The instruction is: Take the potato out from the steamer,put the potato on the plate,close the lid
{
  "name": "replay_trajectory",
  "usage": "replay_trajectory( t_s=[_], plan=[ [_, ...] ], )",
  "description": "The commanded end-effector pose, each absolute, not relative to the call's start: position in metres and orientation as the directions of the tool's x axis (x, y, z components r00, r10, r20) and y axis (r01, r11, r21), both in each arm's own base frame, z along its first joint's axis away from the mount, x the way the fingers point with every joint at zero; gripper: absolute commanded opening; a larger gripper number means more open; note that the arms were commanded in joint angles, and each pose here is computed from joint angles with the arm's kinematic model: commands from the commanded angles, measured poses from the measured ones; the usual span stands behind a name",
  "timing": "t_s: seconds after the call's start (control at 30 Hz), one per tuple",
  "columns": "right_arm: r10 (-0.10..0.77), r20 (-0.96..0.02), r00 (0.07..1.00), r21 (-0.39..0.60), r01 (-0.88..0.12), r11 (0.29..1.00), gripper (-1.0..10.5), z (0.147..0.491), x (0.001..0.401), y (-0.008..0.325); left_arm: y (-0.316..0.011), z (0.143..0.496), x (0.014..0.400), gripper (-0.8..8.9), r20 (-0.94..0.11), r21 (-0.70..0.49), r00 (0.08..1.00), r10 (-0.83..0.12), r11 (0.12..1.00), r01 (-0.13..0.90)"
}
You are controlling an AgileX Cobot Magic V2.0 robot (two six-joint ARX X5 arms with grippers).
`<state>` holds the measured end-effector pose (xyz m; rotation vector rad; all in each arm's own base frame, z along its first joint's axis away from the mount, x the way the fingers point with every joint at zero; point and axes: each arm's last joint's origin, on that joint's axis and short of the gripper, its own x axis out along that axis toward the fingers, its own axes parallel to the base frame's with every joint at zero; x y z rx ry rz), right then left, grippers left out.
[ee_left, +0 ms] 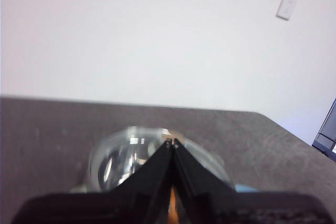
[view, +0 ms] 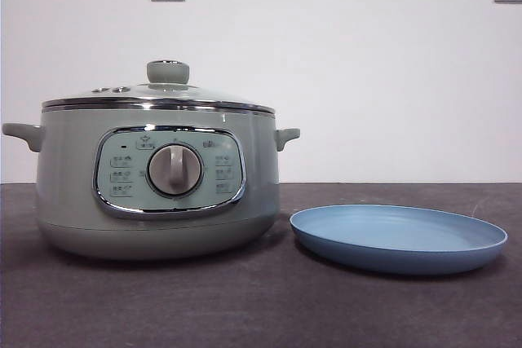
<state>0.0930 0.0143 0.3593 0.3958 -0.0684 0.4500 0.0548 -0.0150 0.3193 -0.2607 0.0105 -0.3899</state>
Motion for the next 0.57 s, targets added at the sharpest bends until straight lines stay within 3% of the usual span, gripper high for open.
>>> replay_trajectory(
  t_s=[0.03, 0.23, 0.43, 0.57],
  plan=[
    [0.451, 0.174, 0.875, 0.253, -0.483, 0.839, -0.1, 0.386, 0.098, 0.016, -0.015, 0.345, 0.056, -0.06, 0.042, -0.177, 0.927, -0.372, 0.911, 0.373],
    [0.538, 0.109, 0.836, 0.121, -0.549, 0.827, -0.1, 0.432, 0.118, 0.022, -0.017, 0.394, 0.071, -0.06, -0.036, -0.108, 0.927, -0.374, 0.923, 0.368],
    [0.636, -0.081, 0.768, 0.078, -0.631, 0.772, -0.1, 0.455, 0.148, 0.029, -0.022, 0.427, 0.102, -0.06, -0.217, -0.044, 0.901, -0.375, 0.926, 0.375],
    [0.659, -0.234, 0.715, 0.093, -0.658, 0.747, -0.1, 0.456, 0.169, 0.036, -0.027, 0.432, 0.128, -0.06, -0.377, -0.073, 0.838, -0.395, 0.914, 0.398]
  ],
)
